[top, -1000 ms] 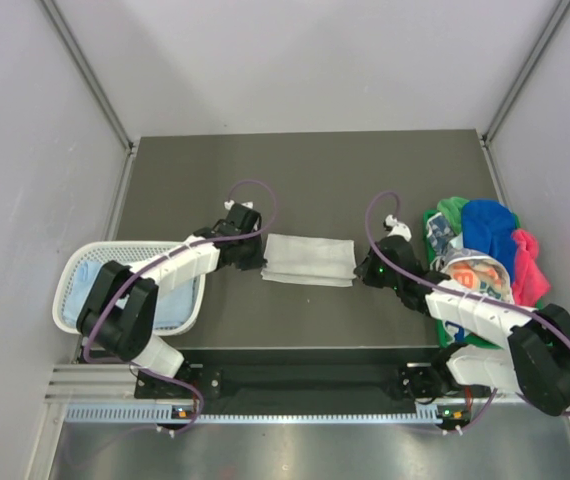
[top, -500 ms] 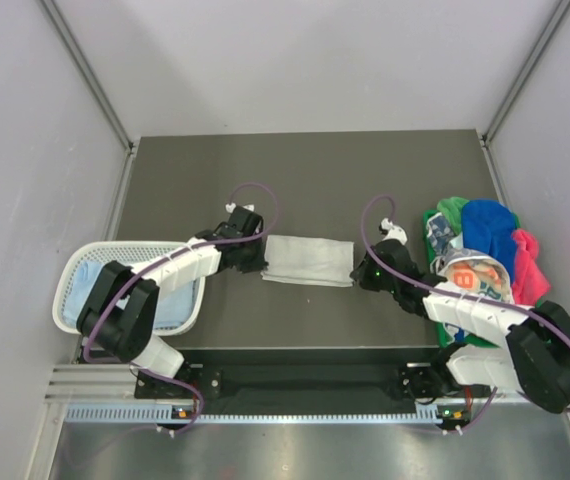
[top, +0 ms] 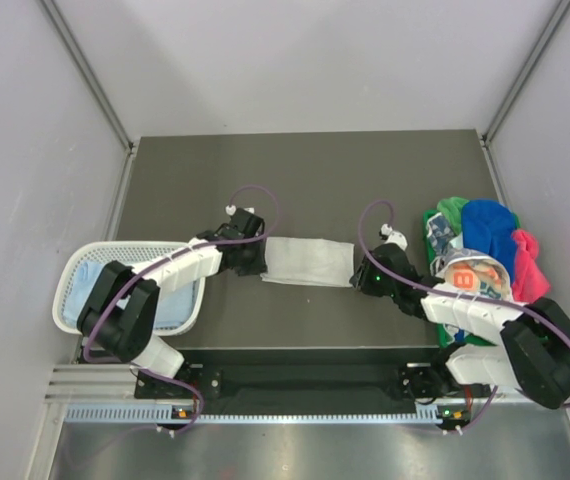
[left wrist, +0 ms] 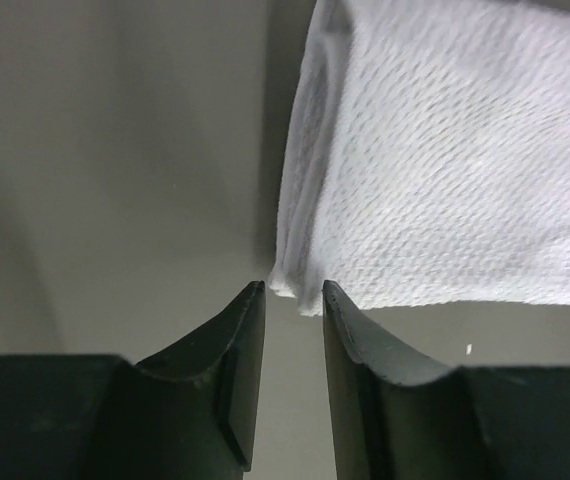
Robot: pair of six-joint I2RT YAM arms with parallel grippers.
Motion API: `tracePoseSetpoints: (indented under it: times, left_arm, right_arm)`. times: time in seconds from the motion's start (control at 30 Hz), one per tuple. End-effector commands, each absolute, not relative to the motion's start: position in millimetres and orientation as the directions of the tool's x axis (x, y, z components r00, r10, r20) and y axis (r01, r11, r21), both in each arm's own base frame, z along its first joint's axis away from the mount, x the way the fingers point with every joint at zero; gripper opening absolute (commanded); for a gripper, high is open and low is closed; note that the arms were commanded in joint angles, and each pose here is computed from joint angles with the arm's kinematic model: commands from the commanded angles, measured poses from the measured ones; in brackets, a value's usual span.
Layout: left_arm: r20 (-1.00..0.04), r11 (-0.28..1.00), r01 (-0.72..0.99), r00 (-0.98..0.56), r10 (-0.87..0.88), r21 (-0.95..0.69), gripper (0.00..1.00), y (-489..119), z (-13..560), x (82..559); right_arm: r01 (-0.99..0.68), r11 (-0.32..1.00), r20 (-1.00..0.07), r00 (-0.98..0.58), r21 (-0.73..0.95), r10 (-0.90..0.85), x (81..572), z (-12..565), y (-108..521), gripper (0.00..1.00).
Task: Fold and stack the towels
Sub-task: Fold the towel
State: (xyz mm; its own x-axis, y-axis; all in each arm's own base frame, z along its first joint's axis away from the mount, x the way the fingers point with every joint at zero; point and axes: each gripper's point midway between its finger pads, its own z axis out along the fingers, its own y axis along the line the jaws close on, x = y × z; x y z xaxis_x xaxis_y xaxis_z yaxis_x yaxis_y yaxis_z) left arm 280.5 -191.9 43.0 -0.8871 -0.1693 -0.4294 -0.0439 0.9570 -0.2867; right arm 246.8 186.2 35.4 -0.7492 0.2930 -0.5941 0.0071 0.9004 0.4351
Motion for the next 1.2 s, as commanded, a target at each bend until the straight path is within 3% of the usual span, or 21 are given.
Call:
tracePoseSetpoints:
  times: [0.0, 0.27, 0.5, 0.73, 1.17]
  left_arm:
    - [-0.536, 0.957, -0.007, -0.827, -0.169, -0.290, 0.35, -194.4, 92.5, 306.7]
    - [-0.629, 0.920, 0.082, -0.752, -0.196, -0.384, 0.20, -216.4, 159.9, 332.0]
    - [-0.607, 0.907, 0.080, -0.767, -0.209, -0.413, 0.09, -246.8, 125.3, 373.1]
    - [-0.621, 0.911, 0.073, -0.753, -0.217, -0.406, 0.07, -246.2, 99.4, 398.8]
    - [-0.588, 0.945, -0.002, -0.782, -0.205, -0.326, 0.05, -218.0, 42.4, 398.2]
  right_arm:
    - [-0.042, 0.889, -0.659, -0.686, 0.456, 0.306, 261.5, 76.7, 195.1, 0.32]
    - [-0.096, 0.859, -0.711, -0.611, 0.503, 0.348, 263.5, 139.8, 192.8, 0.29]
    - [-0.232, 0.781, -0.724, -0.585, 0.580, 0.364, 312.8, 175.1, 253.6, 0.18]
    - [-0.211, 0.762, -0.681, -0.631, 0.612, 0.372, 342.6, 123.3, 279.4, 0.13]
    - [-0.065, 0.750, -0.572, -0.691, 0.658, 0.441, 353.8, 40.0, 238.3, 0.08]
